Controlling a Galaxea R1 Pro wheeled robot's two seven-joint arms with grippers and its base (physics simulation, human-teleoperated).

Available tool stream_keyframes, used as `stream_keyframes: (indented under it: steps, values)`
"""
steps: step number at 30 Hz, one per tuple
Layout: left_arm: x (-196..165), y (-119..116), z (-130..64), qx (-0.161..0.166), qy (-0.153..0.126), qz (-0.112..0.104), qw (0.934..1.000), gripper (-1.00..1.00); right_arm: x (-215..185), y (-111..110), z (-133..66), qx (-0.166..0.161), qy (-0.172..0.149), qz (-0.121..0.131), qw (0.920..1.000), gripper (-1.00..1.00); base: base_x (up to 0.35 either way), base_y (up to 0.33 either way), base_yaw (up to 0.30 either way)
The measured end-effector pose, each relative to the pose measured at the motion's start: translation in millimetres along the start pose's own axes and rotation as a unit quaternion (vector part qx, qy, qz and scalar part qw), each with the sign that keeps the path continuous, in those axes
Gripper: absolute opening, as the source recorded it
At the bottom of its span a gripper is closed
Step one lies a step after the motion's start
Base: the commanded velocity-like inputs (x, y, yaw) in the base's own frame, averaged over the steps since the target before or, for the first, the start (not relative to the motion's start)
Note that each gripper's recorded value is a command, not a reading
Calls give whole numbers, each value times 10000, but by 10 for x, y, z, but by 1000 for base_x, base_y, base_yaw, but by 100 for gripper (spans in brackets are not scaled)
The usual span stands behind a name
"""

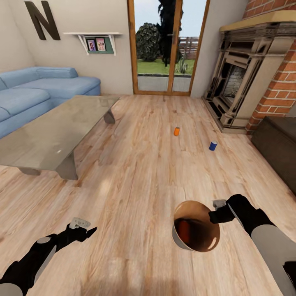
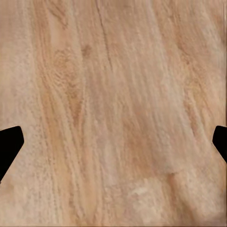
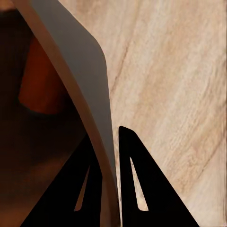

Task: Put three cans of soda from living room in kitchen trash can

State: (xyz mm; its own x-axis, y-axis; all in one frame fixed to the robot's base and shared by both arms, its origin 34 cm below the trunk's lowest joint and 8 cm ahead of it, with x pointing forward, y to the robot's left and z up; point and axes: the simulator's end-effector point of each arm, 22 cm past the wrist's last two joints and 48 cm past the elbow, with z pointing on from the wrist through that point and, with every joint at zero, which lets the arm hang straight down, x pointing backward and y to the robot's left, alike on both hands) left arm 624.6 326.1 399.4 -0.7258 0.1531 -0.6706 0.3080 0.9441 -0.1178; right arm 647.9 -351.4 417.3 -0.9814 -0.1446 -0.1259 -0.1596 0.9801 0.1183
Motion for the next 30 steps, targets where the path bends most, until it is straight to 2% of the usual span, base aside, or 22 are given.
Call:
stream_keyframes:
  steps: [11, 21, 30]
  values:
    - [10, -1, 4, 2, 9, -3, 10000, 100, 6, -18, 3, -1, 2, 37, 10000, -100, 315, -103, -221]
    - [42, 0, 19, 5, 39, -12, 10000, 100, 3, -5, 26, -69, -15, 152, 9999, -100, 315, -104, -55]
    - [103, -2, 45, 14, 94, -29, 10000, 100, 41, -17, 86, -62, 47, 156, 9998, -100, 315, -104, -136]
